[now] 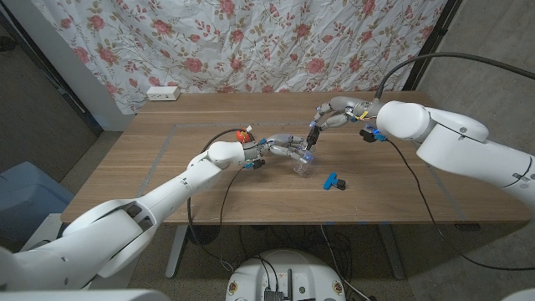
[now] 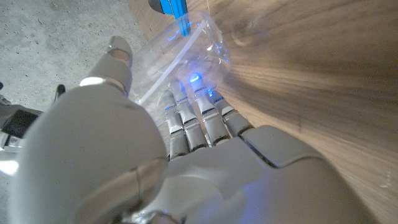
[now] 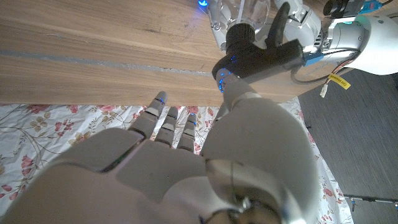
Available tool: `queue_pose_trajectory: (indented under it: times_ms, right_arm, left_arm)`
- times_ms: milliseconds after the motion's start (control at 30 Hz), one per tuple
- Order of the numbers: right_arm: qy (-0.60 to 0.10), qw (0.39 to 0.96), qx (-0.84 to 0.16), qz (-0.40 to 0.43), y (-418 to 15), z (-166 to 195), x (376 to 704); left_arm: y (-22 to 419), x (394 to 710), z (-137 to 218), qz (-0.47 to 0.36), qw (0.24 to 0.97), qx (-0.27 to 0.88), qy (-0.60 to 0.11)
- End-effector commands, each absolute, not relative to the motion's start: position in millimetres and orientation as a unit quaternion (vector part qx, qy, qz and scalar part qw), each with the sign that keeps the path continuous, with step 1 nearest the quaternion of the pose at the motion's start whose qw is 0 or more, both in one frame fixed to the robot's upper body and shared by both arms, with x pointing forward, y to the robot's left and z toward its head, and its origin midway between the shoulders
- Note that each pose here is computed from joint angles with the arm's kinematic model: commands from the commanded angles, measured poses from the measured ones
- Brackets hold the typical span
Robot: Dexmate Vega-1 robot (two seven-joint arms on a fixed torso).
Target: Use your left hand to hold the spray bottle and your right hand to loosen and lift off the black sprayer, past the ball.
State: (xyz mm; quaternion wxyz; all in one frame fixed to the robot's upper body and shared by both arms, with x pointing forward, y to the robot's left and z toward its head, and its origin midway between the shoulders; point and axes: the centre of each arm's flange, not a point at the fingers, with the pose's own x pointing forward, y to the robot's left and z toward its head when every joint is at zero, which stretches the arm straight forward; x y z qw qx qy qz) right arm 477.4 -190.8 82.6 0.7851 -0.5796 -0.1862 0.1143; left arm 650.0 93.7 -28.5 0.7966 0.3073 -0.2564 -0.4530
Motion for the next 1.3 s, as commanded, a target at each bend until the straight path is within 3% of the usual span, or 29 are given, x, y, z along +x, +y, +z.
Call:
queue_pose_trajectory:
  times_ms: [33, 633, 1300]
  right_arm:
    - [-0.202, 0.792, -0.564, 0.112, -194.0, 83.1, 481.0]
    - [-0.201, 0.793, -0.570, 0.078, -202.5, 89.9, 484.6]
    - [-0.202, 0.790, -0.577, 0.055, -219.1, 102.2, 467.5]
  left_arm:
    - [94.3, 650.8, -26.3, -0.452, 0.797, 0.308, -0.258]
    - [98.6, 651.9, -23.7, -0.448, 0.799, 0.305, -0.260]
    - [103.4, 649.7, -22.3, -0.440, 0.802, 0.304, -0.267]
